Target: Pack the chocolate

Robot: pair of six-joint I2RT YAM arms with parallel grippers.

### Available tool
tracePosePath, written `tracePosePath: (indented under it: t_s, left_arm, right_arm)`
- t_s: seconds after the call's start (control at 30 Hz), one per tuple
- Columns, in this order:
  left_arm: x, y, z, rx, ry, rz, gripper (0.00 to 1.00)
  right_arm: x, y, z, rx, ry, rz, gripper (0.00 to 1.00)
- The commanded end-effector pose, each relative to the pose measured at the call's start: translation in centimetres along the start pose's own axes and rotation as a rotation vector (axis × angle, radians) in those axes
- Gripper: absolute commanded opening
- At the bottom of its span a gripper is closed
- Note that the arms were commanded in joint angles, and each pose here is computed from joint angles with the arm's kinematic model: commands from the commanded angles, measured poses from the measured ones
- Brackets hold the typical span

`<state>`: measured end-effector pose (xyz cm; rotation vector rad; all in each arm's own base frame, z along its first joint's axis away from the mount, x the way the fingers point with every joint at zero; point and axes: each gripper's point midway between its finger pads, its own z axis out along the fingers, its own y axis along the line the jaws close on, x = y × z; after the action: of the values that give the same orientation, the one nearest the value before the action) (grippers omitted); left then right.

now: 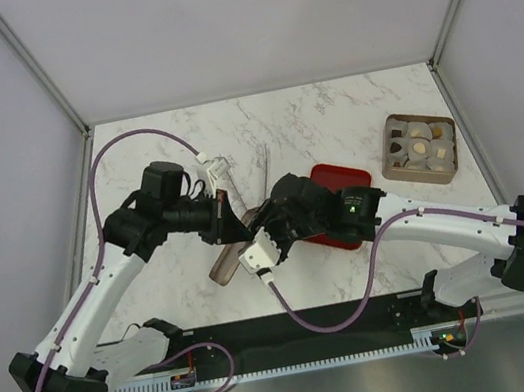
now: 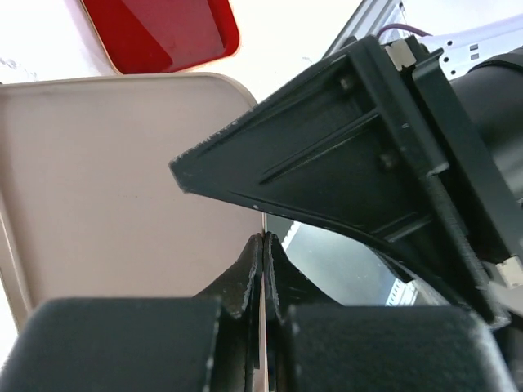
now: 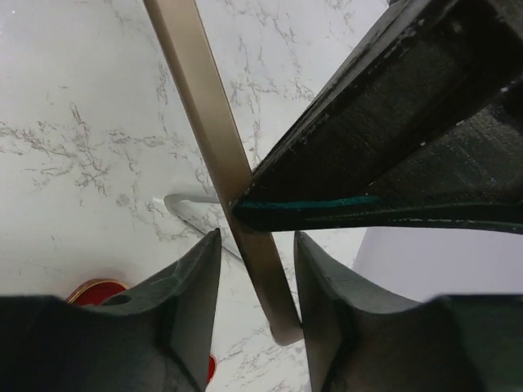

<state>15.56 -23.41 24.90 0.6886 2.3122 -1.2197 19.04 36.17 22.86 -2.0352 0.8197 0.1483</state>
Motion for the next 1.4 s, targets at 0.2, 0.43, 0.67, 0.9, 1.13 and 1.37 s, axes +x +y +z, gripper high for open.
tracePosePath:
  t_s: [0.2,0.43,0.67,0.9,1.13,1.37]
  left_arm:
    - [-4.9,-1.9,-1.7,-0.034,-0.114,0.08,0.03]
    - [-14.4,-2.4,-5.3,-0.25,-0.338,0.036,0.37]
    - [-20.9,0.2,-12.0,-0.45,-0.593,-0.101,0.79]
    - [-17.2,4.2,-11.2,-0.541,-0.55,-0.182,1.0]
    - [-9.6,8.8,-6.9,-0.57,-0.373,-0.221,1.0]
    - [-5.3,10.1,-4.1,-0.5,-0.257,-0.118,1.0]
  right_arm:
    - [-0.5,-0.9,0.1,0.06,-0.011,0.0,0.07]
    - [-3.4,-1.5,-0.6,0.138,-0.17,0.305,0.0]
    - [-3.6,-4.3,-3.9,0.318,-0.2,0.81,0.0]
    - [6.5,-8.0,-11.1,0.685,-0.212,1.256,0.0]
    - [20.5,-6.6,-21.1,1.227,-0.116,1.684,0.0]
    - [27.6,-4.4,-26.4,1.366,-0.34,1.945,0.0]
